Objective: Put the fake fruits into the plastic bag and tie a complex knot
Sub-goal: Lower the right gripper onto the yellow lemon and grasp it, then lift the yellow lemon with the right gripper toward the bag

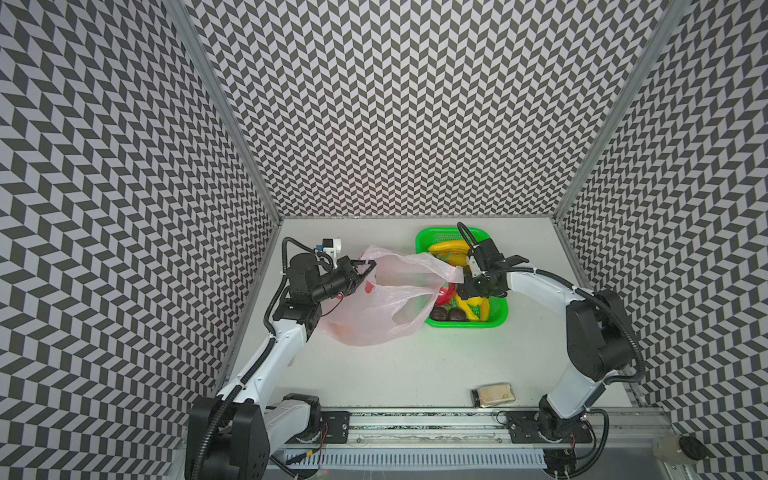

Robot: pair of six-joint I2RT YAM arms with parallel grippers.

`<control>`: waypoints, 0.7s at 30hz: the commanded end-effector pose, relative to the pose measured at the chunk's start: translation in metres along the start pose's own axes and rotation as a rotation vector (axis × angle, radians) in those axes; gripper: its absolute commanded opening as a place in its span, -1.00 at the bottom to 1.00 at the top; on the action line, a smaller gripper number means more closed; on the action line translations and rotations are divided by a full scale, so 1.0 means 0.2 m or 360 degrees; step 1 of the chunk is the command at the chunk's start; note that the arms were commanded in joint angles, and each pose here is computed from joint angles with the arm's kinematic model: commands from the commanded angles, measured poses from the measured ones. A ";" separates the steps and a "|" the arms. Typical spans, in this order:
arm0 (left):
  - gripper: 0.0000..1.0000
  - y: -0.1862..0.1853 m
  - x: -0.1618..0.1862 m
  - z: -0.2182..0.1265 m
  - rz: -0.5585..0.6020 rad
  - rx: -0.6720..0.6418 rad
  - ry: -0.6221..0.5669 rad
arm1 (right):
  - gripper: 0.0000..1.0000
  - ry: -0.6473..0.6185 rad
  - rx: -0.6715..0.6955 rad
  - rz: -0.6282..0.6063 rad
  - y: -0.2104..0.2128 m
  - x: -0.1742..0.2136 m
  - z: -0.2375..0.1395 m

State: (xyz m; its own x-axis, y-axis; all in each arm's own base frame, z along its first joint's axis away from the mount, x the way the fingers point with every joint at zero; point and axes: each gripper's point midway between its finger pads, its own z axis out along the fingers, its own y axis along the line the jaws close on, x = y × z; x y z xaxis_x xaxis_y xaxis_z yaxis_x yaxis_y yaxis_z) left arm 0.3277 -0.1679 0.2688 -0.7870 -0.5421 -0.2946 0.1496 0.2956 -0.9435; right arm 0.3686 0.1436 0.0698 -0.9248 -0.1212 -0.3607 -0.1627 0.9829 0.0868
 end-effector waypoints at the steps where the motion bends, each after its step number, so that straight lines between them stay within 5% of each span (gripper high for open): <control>1: -1.00 -0.03 0.01 -0.01 0.0020 0.0040 0.0009 | 0.60 0.0095 0.0120 0.0001 -0.08 0.09 0.02; 5: -1.00 -0.04 0.02 -0.01 0.0022 0.0043 0.0010 | 0.45 0.0178 0.0088 0.0013 -0.07 0.17 0.11; 18: -1.00 -0.05 0.02 -0.02 0.0026 0.0040 0.0009 | 0.47 0.0112 0.0024 0.0001 -0.03 0.12 0.15; 21: -1.00 -0.05 0.02 -0.02 0.0029 0.0039 0.0008 | 0.19 0.0062 0.0007 0.0009 -0.03 0.09 0.12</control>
State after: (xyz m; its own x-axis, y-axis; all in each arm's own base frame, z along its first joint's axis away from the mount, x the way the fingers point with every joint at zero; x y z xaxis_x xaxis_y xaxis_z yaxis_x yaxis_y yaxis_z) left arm 0.3275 -0.1679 0.2691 -0.7868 -0.5420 -0.2952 0.1503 0.2957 -0.9434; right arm 0.3697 0.1402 0.0601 -0.9239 -0.1170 -0.3642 -0.1529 0.9857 0.0712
